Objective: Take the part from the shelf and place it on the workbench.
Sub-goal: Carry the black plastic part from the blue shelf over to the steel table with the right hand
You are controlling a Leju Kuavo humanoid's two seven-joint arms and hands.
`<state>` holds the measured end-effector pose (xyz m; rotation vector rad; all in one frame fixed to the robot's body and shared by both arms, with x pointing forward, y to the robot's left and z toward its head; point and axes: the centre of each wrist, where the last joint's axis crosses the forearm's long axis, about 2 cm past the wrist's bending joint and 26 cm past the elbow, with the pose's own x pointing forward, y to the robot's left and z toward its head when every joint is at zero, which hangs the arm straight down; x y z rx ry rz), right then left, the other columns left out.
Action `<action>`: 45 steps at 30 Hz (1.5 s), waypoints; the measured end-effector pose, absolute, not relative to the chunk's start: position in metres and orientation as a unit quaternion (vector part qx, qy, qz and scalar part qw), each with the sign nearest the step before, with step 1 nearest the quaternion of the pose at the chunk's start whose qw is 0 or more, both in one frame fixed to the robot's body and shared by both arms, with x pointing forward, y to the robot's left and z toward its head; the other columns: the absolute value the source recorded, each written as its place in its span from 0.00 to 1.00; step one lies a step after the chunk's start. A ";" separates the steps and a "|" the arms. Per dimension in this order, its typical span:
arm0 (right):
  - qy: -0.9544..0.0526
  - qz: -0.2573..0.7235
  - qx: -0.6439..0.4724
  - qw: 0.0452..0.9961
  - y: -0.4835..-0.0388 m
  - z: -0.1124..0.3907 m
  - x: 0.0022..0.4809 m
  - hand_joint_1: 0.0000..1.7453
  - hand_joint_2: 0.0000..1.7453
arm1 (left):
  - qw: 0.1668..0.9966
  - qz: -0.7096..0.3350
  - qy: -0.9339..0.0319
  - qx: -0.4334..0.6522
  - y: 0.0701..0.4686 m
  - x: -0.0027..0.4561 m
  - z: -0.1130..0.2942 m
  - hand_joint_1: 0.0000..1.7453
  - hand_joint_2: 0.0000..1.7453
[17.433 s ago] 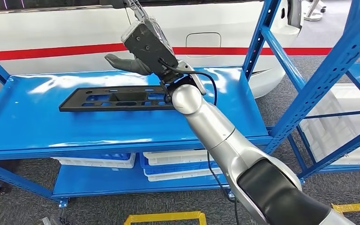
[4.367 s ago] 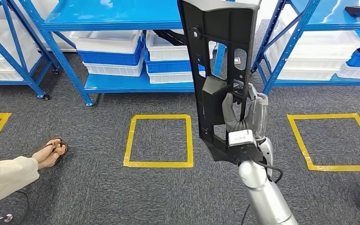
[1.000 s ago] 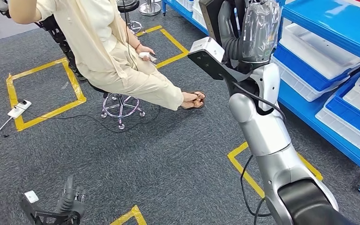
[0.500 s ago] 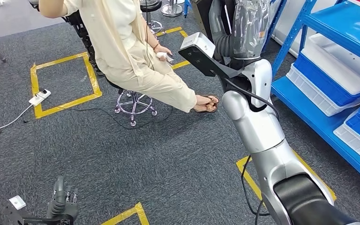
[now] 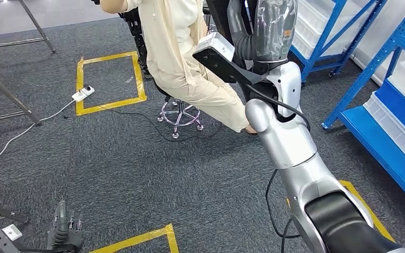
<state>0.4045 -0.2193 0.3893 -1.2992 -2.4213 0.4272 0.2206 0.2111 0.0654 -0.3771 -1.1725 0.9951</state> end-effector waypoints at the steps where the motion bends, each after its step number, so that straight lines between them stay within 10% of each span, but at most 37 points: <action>1: -0.857 0.151 -0.458 0.179 -0.219 0.390 0.405 1.00 1.00 | 0.704 0.447 -0.525 -0.170 0.211 0.220 0.063 0.00 1.00; 45: -0.888 0.157 -0.407 0.143 -0.193 0.417 0.410 1.00 1.00 | 0.744 0.472 -0.461 -0.107 0.256 0.193 -0.064 0.00 1.00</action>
